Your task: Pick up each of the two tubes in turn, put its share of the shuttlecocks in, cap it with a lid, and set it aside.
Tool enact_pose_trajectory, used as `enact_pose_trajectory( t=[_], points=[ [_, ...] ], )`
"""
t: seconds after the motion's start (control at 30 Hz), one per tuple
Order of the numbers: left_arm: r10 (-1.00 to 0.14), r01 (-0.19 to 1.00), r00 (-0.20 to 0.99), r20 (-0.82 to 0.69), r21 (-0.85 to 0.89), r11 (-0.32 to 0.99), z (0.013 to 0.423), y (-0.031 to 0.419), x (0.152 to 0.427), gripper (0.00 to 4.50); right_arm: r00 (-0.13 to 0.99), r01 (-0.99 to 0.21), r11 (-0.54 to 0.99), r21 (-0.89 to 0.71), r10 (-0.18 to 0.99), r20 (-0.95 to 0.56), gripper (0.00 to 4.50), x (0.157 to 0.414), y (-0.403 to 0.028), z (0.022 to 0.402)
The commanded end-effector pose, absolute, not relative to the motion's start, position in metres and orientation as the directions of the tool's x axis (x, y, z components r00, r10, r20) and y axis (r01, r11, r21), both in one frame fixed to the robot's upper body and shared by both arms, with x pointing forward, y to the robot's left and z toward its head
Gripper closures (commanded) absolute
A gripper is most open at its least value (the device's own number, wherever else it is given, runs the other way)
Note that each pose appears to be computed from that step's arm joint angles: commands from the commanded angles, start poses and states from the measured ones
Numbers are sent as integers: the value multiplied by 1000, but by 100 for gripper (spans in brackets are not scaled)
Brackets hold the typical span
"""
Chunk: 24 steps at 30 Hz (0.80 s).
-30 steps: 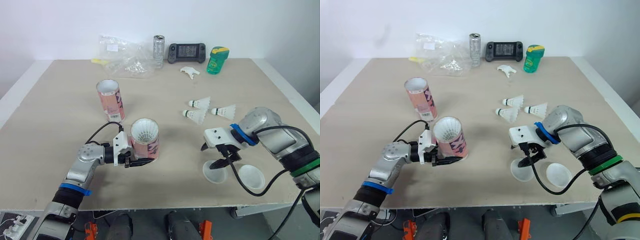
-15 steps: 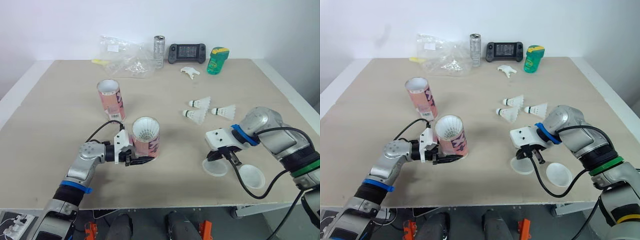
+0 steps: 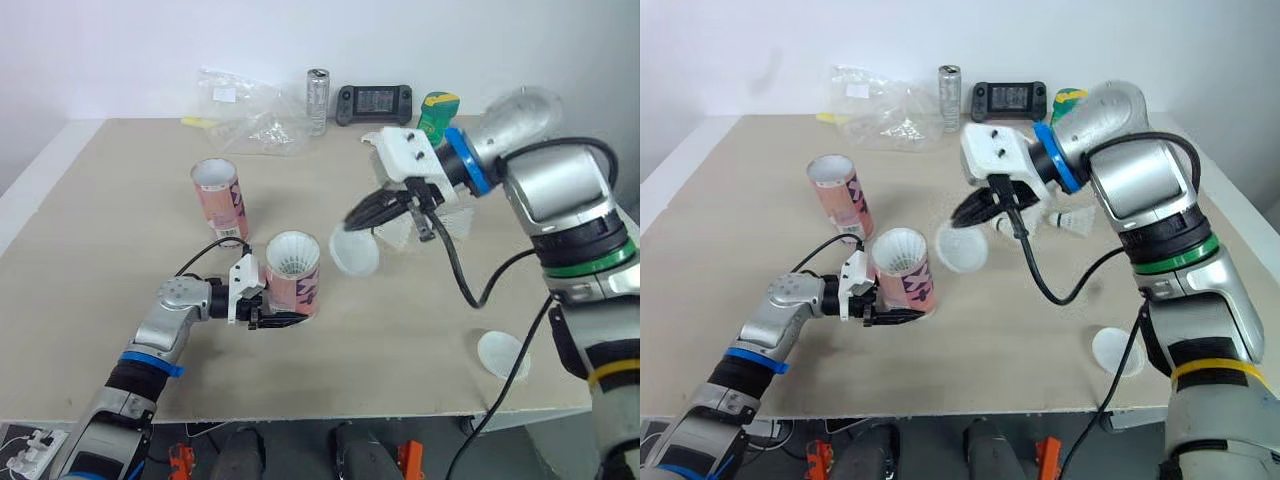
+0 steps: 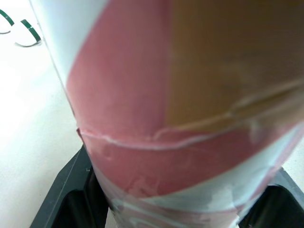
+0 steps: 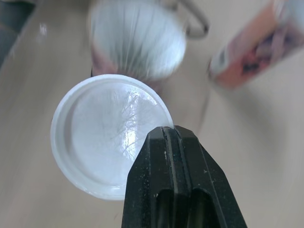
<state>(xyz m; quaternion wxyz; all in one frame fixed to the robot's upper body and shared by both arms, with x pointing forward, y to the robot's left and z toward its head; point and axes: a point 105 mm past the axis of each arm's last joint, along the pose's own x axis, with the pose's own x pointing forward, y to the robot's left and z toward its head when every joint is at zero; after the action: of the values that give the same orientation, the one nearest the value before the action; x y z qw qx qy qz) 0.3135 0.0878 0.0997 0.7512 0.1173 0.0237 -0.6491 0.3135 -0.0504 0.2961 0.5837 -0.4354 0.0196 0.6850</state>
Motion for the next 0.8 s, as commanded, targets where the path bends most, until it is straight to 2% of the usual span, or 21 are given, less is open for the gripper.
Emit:
enact_pose_trajectory(
  t=[0.03, 0.27, 0.57, 0.8],
  points=[
    [-952, 992, 122, -281, 76, 105, 80, 92, 309, 166, 4, -741, -403, -537, 797, -604, 446, 296, -26, 320],
    [-943, 997, 70, -325, 48, 57, 79, 92, 305, 166, 38, -685, -453, -571, 761, -648, 446, 312, 3, 304],
    [-935, 997, 70, -347, 53, 55, 79, 97, 303, 166, 70, -640, -493, -589, 726, -684, 446, 317, 1, 306],
    [-933, 997, 67, -354, 51, 52, 77, 99, 303, 166, 52, -636, -524, -567, 704, -709, 446, 310, -5, 311]
  ],
)
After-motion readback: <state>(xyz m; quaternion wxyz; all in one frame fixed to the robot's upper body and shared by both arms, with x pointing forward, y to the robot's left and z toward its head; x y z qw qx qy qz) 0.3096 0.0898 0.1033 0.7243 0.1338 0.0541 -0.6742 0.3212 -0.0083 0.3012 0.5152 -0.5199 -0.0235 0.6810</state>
